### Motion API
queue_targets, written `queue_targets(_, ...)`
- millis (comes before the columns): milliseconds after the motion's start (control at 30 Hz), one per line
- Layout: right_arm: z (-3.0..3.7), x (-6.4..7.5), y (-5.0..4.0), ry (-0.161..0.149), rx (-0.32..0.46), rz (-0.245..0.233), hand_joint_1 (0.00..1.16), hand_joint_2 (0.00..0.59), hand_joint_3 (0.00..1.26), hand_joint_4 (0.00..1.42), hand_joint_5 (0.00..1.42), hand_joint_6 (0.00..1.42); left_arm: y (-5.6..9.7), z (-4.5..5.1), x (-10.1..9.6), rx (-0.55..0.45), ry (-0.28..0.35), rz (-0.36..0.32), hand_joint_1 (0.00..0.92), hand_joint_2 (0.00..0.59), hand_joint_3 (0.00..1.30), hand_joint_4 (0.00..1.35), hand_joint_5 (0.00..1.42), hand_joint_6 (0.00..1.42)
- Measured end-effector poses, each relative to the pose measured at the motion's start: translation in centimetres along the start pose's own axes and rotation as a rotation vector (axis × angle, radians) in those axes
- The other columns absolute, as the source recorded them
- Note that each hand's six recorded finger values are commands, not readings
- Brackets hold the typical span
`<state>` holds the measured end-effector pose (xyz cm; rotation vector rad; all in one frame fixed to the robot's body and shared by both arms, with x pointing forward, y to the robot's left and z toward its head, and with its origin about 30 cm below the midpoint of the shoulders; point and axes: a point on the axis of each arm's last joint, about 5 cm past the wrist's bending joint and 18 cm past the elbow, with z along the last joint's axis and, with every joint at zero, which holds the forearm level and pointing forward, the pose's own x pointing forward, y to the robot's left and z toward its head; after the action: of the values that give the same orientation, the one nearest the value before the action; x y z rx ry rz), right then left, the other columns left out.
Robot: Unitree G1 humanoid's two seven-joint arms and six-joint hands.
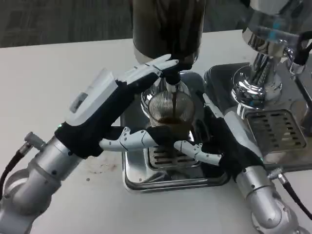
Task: Grasp the cup under the faucet to collect the drink, then remove the cup.
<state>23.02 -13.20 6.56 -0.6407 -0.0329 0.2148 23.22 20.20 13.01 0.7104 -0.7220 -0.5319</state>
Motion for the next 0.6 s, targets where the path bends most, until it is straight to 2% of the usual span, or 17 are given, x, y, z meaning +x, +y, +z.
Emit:
queue_targets(200,0.08,0.1,0.11,-0.003,0.004,-0.004,0.53,0.206,0.0,0.0,0.0,0.04,0.3,0.33,-0.6,0.013,0.007,0.042,0.0,0.135,0.18,0.06,0.21,0.15)
queue_targets(300,0.06,0.1,0.11,-0.003,0.005,-0.006,0.53,0.206,0.0,0.0,0.0,0.04,0.8,0.48,-1.2,0.028,0.024,0.101,0.0,0.137,0.18,0.06,0.21,0.14)
queue_targets(467,-0.03,0.1,0.06,0.001,0.006,-0.012,0.53,0.207,0.0,0.0,0.0,0.05,1.7,0.4,-1.8,0.035,0.055,0.156,0.0,0.138,0.17,0.06,0.2,0.14)
queue_targets(600,-0.01,0.0,0.07,-0.001,0.007,-0.013,0.54,0.2,0.0,0.0,0.0,0.04,2.2,0.37,-2.2,0.033,0.067,0.207,0.0,0.14,0.08,0.0,0.14,0.09)
